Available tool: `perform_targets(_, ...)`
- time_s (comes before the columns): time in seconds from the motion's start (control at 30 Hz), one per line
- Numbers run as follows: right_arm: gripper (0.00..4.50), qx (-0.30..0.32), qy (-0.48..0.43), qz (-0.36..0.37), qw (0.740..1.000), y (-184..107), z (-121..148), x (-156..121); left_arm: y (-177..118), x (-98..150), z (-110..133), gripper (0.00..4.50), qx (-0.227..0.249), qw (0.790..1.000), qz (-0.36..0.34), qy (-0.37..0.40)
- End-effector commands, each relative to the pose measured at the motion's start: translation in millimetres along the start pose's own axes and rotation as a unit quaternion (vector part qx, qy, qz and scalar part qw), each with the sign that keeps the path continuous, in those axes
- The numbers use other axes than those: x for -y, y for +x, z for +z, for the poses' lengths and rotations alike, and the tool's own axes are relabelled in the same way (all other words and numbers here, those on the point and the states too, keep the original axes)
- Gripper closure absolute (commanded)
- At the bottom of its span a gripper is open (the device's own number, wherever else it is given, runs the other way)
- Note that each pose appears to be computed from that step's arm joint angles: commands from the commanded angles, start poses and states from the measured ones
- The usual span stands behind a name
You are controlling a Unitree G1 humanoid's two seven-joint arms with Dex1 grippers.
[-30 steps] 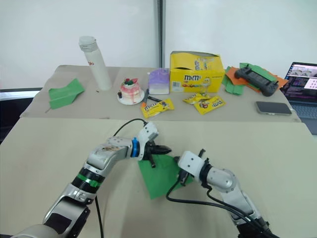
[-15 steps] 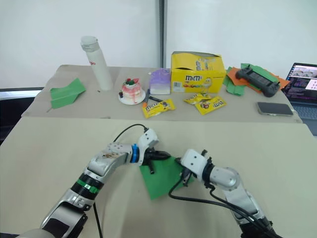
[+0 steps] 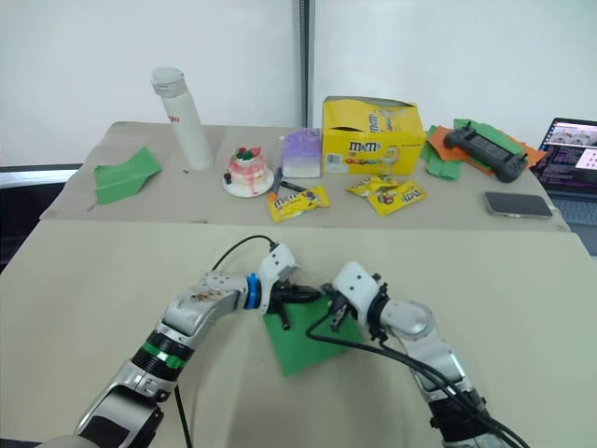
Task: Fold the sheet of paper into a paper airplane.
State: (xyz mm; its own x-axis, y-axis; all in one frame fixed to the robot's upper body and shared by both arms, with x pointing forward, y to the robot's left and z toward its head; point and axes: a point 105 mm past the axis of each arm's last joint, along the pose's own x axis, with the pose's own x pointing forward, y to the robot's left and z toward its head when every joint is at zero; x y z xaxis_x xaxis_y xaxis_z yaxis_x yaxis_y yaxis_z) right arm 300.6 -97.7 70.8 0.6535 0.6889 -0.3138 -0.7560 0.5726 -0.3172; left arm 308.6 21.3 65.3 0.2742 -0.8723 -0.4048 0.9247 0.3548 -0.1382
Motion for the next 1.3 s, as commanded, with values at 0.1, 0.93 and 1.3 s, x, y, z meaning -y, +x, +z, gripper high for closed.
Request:
perform_targets(0.1,4.49,-0.015,0.038,-0.003,0.999,-7,-14,-7,1,0,-20,4.50,-0.032,0.999,0.004,-0.020)
perform_targets(0.93,4.49,0.001,0.140,-0.025,0.990,-21,-16,-10,0,-5,-12,4.50,-0.014,0.999,0.004,-0.032)
perform_targets(1.3,4.49,-0.040,0.135,-0.012,0.990,-15,-32,-22,-25,-31,-16,4.50,0.013,0.993,0.083,-0.089)
